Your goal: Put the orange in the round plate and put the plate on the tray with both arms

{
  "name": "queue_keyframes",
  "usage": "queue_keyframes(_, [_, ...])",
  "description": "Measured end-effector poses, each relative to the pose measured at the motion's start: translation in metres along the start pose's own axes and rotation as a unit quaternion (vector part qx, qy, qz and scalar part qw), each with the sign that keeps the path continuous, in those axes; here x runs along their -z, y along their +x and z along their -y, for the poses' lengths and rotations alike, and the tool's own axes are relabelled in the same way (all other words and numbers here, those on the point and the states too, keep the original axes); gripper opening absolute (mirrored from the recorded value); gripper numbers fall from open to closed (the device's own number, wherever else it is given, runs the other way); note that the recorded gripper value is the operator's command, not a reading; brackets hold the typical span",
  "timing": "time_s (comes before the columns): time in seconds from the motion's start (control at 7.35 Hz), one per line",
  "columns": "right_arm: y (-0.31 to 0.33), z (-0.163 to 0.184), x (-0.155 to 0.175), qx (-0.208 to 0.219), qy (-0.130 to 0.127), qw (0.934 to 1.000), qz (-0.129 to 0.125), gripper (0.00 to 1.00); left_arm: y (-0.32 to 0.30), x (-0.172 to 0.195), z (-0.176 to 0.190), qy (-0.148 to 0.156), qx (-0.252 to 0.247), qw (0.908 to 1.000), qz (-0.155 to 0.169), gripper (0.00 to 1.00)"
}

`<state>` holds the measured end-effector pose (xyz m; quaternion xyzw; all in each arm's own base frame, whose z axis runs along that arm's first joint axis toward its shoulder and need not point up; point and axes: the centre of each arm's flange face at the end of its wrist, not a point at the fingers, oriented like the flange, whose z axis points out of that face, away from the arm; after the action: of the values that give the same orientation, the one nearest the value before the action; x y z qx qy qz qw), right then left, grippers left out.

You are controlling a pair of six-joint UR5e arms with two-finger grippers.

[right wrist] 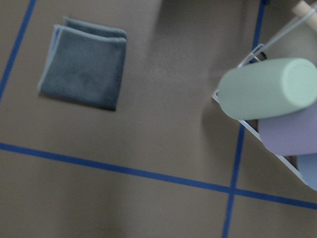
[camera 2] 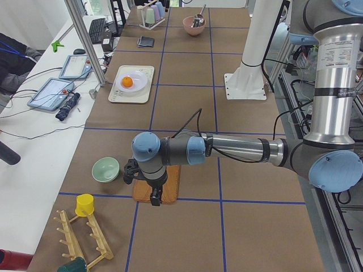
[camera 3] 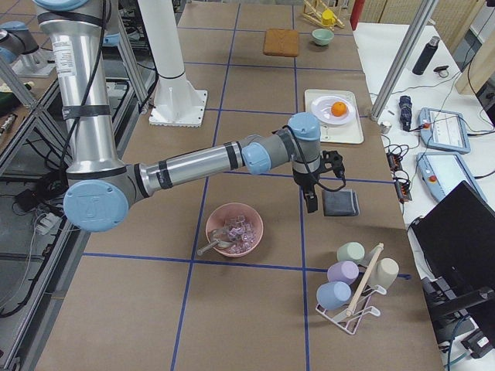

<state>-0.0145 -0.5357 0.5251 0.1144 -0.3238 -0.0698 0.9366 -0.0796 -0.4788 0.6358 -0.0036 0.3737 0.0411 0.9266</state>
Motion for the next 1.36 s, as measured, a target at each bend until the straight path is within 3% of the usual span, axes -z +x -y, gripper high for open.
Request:
queue_keyframes(0.14, [0.037,-0.02,0.009,0.024,-0.03,0.9993,-0.003,1.0,-0.001,-0.001,0.0,-0.001,0.001,1.0,0.0,0.99])
queue_keyframes(0.41, [0.069,-0.044,0.019,0.026,-0.081,0.9963,0.002,1.0,-0.002,-0.003,-0.001,-0.002,0.002,1.0,0.0,0.99])
queue_keyframes(1.09, [0.095,-0.079,0.004,-0.006,-0.117,0.9932,0.004,1.0,-0.003,-0.003,-0.002,-0.003,0.003,1.0,0.0,0.99])
queue_keyframes(1.36, [0.11,-0.098,0.005,-0.024,-0.118,0.9927,0.007,1.0,-0.003,-0.004,-0.002,-0.004,0.003,1.0,0.0,0.99])
